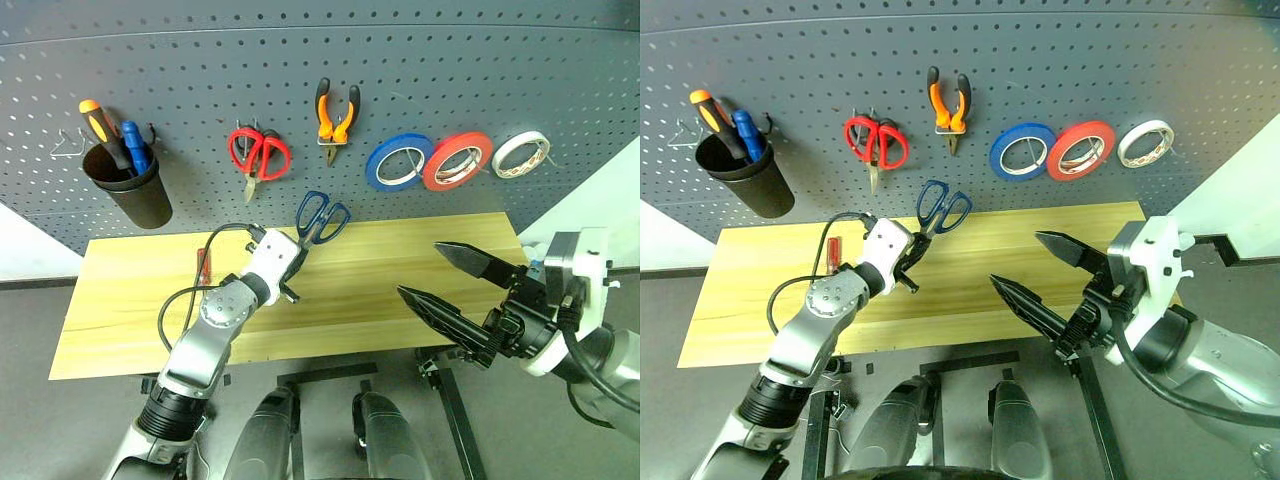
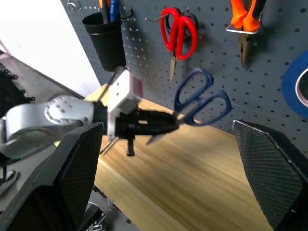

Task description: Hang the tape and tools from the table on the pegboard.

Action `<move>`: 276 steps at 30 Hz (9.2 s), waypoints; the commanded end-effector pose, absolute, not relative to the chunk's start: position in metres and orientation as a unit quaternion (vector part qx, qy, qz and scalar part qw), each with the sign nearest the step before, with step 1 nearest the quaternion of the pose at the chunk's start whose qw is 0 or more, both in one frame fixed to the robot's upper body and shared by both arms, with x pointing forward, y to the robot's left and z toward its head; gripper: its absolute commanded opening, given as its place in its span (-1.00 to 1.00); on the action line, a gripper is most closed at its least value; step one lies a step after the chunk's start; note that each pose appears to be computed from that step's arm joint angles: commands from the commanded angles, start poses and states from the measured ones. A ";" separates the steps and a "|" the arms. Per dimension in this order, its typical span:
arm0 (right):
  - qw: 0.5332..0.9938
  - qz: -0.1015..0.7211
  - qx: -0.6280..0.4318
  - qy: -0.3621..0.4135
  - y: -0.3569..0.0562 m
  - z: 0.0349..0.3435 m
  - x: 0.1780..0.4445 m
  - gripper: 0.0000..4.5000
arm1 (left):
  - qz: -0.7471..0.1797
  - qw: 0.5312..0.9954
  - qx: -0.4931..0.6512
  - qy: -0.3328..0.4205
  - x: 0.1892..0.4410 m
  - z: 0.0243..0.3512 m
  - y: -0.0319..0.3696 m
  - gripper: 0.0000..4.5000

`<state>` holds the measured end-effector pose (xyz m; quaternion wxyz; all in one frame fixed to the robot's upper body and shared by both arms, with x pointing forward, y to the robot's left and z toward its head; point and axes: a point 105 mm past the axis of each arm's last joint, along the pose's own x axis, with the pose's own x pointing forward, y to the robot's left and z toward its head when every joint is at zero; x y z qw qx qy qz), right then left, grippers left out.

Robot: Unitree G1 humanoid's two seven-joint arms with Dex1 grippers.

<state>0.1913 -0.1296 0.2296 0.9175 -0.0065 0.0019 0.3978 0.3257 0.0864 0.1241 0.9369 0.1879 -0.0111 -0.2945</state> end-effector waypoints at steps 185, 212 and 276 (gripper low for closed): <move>0.921 0.385 -0.053 -0.017 -0.172 0.245 0.155 1.00 | 0.112 0.961 -0.087 0.238 0.375 0.052 0.261 0.60; 0.911 0.409 -0.037 0.033 -0.172 0.248 0.147 1.00 | 0.134 0.947 -0.097 0.276 0.355 0.037 0.266 0.60; 0.915 0.401 -0.043 0.029 -0.173 0.230 0.170 1.00 | -0.132 0.952 -0.122 0.248 0.348 0.071 0.166 -0.64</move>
